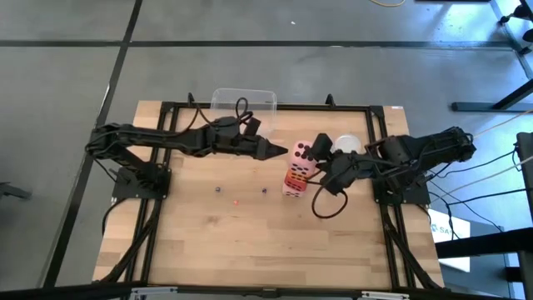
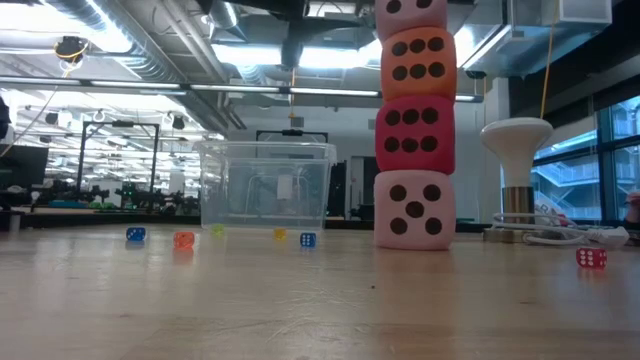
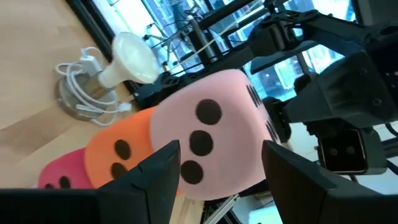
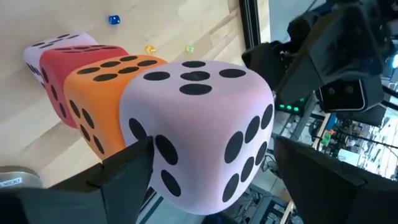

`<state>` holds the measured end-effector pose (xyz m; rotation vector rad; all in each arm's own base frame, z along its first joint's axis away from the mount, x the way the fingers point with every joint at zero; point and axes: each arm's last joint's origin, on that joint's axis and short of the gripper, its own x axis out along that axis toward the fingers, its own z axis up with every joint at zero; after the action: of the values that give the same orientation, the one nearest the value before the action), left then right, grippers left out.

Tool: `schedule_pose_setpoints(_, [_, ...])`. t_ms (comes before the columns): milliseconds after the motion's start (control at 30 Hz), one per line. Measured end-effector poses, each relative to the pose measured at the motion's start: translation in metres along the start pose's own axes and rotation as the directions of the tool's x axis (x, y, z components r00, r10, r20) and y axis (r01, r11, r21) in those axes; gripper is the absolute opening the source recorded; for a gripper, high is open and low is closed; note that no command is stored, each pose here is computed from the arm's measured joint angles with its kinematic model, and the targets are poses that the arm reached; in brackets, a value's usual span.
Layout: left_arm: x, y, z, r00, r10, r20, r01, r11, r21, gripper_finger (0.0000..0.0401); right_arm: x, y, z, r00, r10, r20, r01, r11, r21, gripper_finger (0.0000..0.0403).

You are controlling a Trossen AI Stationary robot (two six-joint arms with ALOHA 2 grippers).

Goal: Pick & Place Dice
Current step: Put the top large pink dice into the transparent bin

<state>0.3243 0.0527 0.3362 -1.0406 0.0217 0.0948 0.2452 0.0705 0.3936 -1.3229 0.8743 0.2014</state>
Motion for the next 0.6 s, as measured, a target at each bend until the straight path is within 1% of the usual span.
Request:
schedule_pose_setpoints(133, [0.011, 0.003, -0.002, 0.998, -0.068, -0.012, 0.067, 0.997, -0.026, 0.0217, 0.001, -0.001, -0.001, 1.0, 0.01, 0.008, -0.01, 1.0, 0.009, 0.0329])
schedule_pose_setpoints(367, [0.023, 0.01, -0.006, 0.992, -0.121, -0.032, 0.119, 0.991, -0.061, 0.0217, 0.002, 0.0, -0.001, 0.999, 0.033, 0.029, -0.034, 0.999, 0.018, 0.0325])
schedule_pose_setpoints(433, [0.023, 0.009, -0.006, 0.99, -0.133, -0.037, 0.131, 0.99, -0.061, 0.0217, 0.005, 0.0, 0.0, 0.999, 0.039, 0.024, -0.039, 0.999, 0.017, 0.0316])
schedule_pose_setpoints(600, [0.023, 0.009, -0.006, 0.991, -0.131, -0.04, 0.128, 0.99, -0.062, 0.0217, 0.015, 0.0, 0.001, 0.997, 0.073, -0.002, -0.072, 0.995, 0.069, 0.0278])
